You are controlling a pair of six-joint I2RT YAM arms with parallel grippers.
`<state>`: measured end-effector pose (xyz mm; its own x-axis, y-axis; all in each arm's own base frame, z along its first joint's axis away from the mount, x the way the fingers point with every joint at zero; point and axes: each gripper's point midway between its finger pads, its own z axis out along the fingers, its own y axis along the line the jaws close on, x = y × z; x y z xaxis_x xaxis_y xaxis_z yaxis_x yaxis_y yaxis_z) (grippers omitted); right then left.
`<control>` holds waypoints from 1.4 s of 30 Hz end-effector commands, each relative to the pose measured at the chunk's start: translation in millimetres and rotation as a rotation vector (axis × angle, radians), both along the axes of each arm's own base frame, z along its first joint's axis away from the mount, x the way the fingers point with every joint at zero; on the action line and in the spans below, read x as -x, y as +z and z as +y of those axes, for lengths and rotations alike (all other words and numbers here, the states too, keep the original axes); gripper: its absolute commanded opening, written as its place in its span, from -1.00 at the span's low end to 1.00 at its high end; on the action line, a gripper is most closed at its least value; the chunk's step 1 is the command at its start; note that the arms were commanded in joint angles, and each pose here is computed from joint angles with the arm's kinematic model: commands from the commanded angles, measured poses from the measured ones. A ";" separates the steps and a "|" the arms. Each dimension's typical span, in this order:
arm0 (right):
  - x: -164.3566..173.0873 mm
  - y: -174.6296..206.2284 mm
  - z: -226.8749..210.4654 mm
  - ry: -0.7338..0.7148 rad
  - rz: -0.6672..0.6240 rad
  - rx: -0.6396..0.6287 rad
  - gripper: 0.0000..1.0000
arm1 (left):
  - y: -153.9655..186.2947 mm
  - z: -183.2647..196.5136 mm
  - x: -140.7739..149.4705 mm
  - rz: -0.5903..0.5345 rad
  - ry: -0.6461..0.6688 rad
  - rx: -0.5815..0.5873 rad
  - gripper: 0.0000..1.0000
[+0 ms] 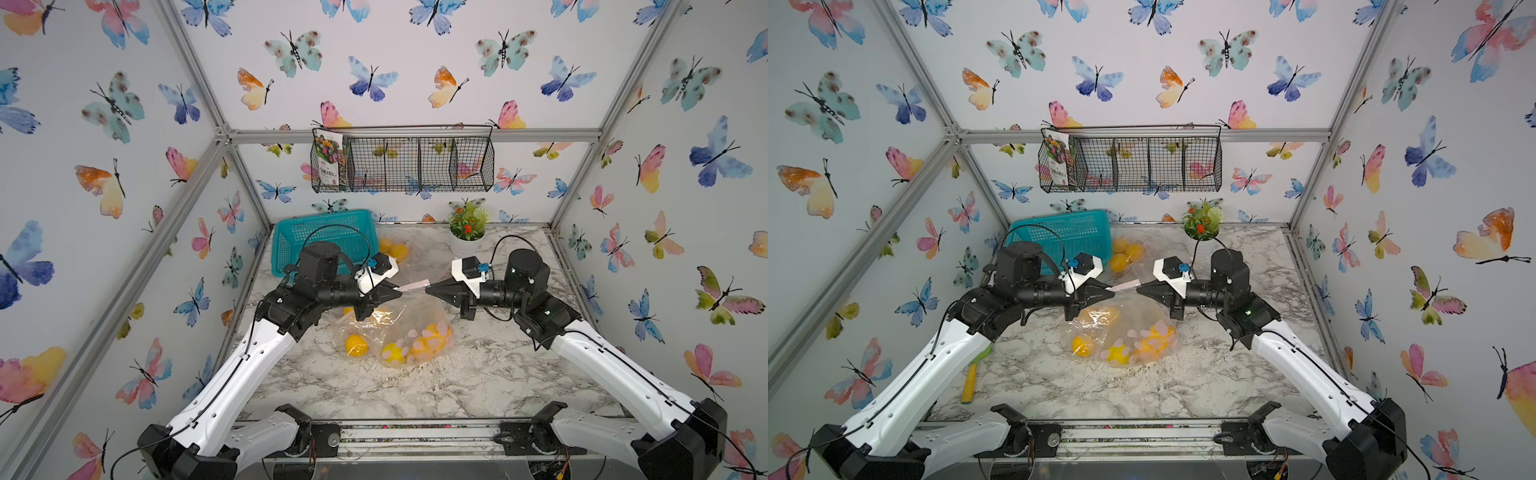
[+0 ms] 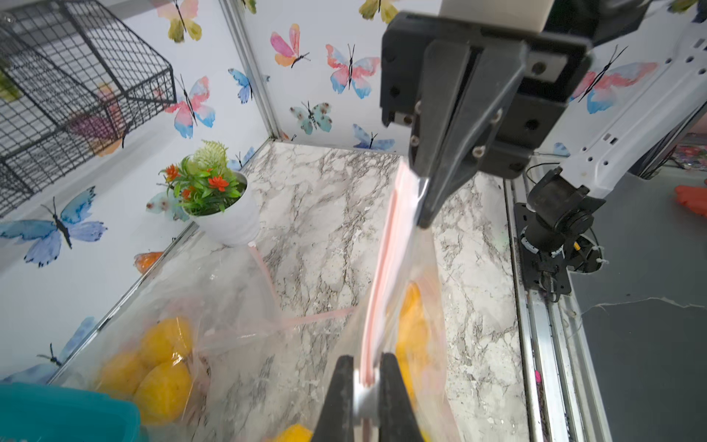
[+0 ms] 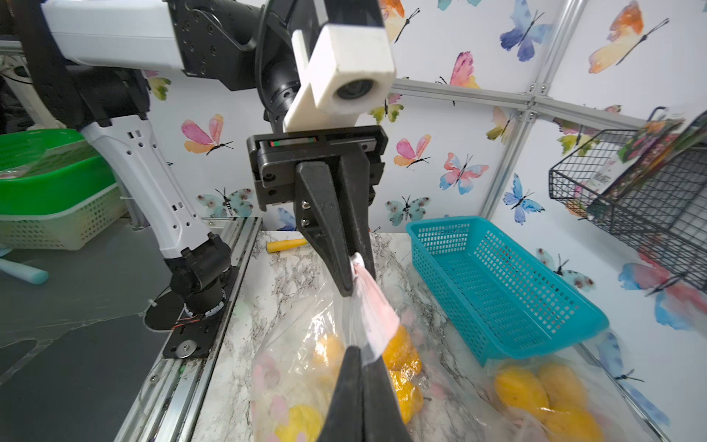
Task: Open the zip-top bag and take out the pear
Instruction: Unzip the zipper on the zipper food storage bag, then open the zipper of the food storage bag at the center of the board.
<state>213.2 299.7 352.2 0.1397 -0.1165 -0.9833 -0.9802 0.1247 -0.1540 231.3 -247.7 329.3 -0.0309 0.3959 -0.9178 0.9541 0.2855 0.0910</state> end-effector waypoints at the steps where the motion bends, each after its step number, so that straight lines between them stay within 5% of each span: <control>1: -20.4 21.3 -21.9 -0.212 -0.095 -0.018 -0.93 | -24.3 35.2 -9.2 0.036 0.150 -0.108 -0.94; 19: -47.2 84.3 -134.2 -0.880 -0.289 -0.158 -0.92 | -41.2 61.0 0.9 -0.029 0.246 -0.099 -0.98; 23: -40.9 75.9 -119.3 -0.787 -0.286 -0.128 -0.92 | -41.1 57.4 2.5 -0.031 0.222 -0.084 -0.98; 34: 17.4 10.9 -23.6 -0.044 -0.180 0.000 -0.94 | -34.8 32.9 21.7 -0.039 0.019 0.005 -0.98; 39: 20.4 -8.6 -5.4 0.052 -0.084 -0.033 -0.94 | -31.5 27.6 28.1 -0.030 -0.031 0.035 -0.92; 42: 19.1 -21.6 -0.1 0.061 -0.056 -0.010 -0.94 | -30.8 27.2 25.5 -0.014 -0.023 0.035 -0.72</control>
